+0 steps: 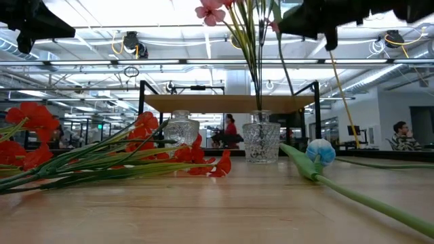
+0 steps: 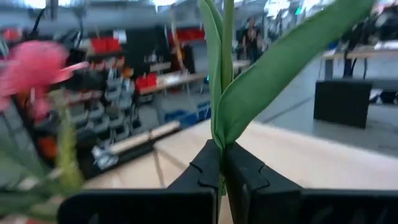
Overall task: Pick and place flowers into a vace then onto a shelf
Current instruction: Put the pink tulip into the right transparent vase
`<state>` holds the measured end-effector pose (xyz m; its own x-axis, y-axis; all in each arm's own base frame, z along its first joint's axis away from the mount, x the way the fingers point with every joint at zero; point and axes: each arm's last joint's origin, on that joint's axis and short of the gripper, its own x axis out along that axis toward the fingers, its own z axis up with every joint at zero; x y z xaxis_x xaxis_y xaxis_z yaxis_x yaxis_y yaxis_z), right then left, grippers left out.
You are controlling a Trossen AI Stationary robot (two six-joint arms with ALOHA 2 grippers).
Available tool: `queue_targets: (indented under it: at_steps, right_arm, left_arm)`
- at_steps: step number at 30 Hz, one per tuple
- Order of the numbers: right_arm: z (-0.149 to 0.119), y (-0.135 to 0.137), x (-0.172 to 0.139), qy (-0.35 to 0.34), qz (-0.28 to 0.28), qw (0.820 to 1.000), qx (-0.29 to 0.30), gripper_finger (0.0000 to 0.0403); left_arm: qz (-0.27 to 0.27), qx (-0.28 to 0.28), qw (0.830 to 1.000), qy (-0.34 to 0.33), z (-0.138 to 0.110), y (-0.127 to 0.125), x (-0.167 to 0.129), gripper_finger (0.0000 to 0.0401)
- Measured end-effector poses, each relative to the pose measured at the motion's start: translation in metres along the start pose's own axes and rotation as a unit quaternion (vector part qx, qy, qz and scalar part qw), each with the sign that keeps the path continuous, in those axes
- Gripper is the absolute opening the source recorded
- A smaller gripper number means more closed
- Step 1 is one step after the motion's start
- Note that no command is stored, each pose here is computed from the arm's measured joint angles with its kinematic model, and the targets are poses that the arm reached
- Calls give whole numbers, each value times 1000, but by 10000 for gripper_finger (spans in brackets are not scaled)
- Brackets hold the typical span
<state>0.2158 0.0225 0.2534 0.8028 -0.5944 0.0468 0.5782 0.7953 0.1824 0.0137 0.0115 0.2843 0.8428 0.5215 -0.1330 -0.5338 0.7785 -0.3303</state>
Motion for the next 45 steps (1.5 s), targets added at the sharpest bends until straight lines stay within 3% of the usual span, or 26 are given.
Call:
queue_targets:
  at_steps: [7, 23, 35, 40, 45]
  right_arm:
    - [-2, -27, 2, -91, -1, 995, 49, 0]
    - [-3, -54, 24, -86, 17, 994, 66, 0]
    - [3, -56, 26, -114, 51, 984, 128, 0]
    - [2, -55, 26, -100, 77, 982, 143, 0]
    - [-5, -55, 27, -70, 69, 987, 128, 0]
  left_arm:
    - [0, 0, 1000, 0, 0, 0, 0, 51]
    - [1, 0, 1000, 0, 0, 0, 0, 51]
    - [1, 0, 1000, 0, 0, 0, 0, 51]
    - [0, 0, 1000, 0, 0, 0, 0, 51]
    - [1, 0, 1000, 0, 0, 0, 0, 51]
